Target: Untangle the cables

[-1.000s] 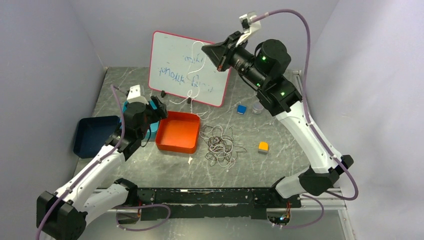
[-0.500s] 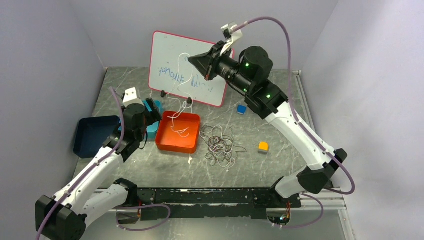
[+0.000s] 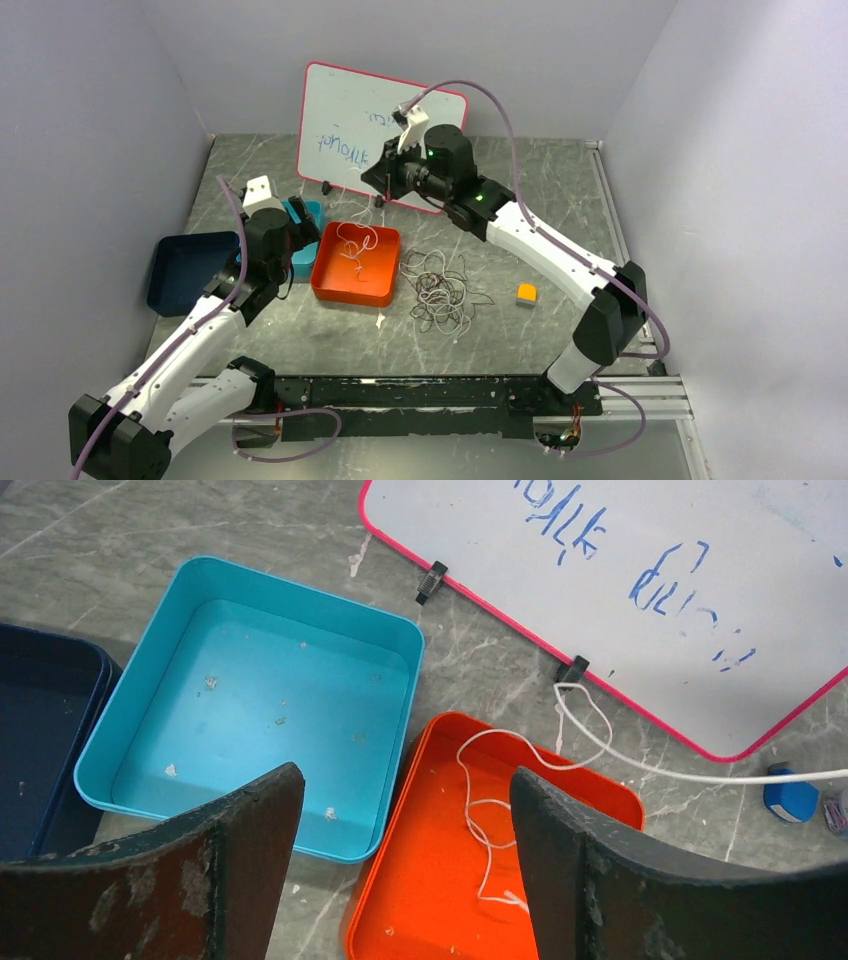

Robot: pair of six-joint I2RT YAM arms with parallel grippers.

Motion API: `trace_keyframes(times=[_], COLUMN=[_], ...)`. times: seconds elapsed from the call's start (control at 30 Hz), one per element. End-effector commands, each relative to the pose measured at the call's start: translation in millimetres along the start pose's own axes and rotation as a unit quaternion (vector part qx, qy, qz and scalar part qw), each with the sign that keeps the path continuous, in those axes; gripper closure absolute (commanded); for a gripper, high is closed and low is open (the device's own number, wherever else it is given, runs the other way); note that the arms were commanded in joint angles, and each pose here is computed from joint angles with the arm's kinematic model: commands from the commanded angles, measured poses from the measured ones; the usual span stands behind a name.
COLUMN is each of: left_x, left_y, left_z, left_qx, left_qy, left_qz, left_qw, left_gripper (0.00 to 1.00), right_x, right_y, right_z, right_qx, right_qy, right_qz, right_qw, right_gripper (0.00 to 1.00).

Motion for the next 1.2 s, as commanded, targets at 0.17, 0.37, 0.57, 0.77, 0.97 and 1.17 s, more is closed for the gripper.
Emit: trace_keyframes(times=[0.17,0.37,0.57,0.77,0.97,1.17], left_x=[-3,-6,-7,-8,-10,-11], left_y=[8,5,2,0,-3,-5], left_z=[1,4,3,5,6,8], left_qx=[-0.007,-0.009,-0.011,-0.011,-0.009,-0.013], left_qy=[0.0,0.008,0.008,0.014,0.02,0.025], left_qz=[-0.016,-0.013,-0.01,-0.008,-0.003,0.001], left_qw=[1.0,1.0,1.0,1.0,1.0,1.0], left_gripper=[0.2,0.2,0.21,0.24,0.29,0.35], right_x=[-11,-9,-7,-11,-24,-36], right_y=[8,8,6,-6,-16,-16], right_z=[36,54,68,88,111,135], right_qx=[0.005,0.004,0.004,0.003,0.011,0.025], right_qy=[0.036,0.054,0.069,0.088,0.1,0.121], right_qz=[-0.011,-0.006,0.006,0.029,0.039,0.027], right_qw=[0.999,0.999,0.998,0.996,0.994,0.992], right_gripper=[1.0,1.0,1.0,1.0,1.0,1.0])
Point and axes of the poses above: each gripper's point midway between its finger pads, its own x axis back along the fingers, its own y axis along the line the jaws close on, z = x × y, the point moved 1 cm from there along x, back along the fingers, and after that the axes turned 6 degrees about x, right-handed, at the moved point
